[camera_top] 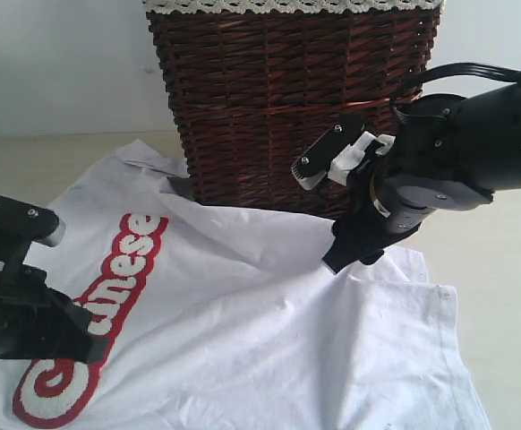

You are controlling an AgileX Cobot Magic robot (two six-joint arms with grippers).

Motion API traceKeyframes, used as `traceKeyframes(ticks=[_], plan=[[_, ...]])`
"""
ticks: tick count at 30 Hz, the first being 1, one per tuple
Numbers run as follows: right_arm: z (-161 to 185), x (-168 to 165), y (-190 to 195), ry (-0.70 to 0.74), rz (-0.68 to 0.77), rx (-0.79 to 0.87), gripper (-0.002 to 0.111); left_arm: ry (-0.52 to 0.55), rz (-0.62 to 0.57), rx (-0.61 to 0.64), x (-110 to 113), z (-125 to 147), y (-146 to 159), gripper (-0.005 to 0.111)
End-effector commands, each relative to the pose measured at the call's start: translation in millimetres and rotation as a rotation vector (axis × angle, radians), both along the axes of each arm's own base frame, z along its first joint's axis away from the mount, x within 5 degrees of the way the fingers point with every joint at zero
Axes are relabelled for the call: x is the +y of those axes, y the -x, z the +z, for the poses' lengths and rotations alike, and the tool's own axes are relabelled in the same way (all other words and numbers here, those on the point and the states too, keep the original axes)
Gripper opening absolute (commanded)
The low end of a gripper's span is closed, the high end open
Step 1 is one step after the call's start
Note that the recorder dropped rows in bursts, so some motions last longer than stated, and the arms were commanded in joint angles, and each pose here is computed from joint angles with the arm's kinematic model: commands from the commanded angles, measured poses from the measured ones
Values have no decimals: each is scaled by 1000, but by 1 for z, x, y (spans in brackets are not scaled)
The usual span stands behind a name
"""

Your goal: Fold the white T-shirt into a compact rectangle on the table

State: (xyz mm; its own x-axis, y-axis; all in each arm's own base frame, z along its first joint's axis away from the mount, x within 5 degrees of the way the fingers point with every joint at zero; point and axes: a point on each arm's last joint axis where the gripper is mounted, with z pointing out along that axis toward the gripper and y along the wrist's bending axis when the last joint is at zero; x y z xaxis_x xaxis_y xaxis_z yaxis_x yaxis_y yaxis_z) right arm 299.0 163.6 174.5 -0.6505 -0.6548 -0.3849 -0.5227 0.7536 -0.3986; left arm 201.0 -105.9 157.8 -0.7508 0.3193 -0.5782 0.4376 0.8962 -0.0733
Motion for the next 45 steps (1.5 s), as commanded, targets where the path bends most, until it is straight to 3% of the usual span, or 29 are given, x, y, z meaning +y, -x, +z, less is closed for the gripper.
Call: traceKeyframes(ticks=[1,7,12,16,18,22,26,34,39,45], plan=[[2,0,1,-49,-50,23,51,-18,201,25,33,-14,-33,0],[-1,0,4,-59,-62,39,31,-14,474,225,98,-45,-41,0],[-4,0,6,-58,-42,48,7,-48,493,331,120,-59,-34,0],[-4,0,7,-75,-51,53,6,-56,559,387,137,-59,-27,0],[-5,1,7,-91,-56,58,10,-62,558,332,138,-51,-29,0],[-28,-5,6,-130,-34,68,24,-64,609,71,141,-20,-16,0],[-70,-24,-3,-83,-140,176,25,-7,652,-97,138,15,-1,0],[-77,-25,8,-55,-196,290,14,21,564,-151,117,26,4,0],[-71,4,29,-94,-67,375,0,20,517,-160,109,26,4,0],[-74,35,57,-76,135,474,0,20,516,-156,109,26,4,0]])
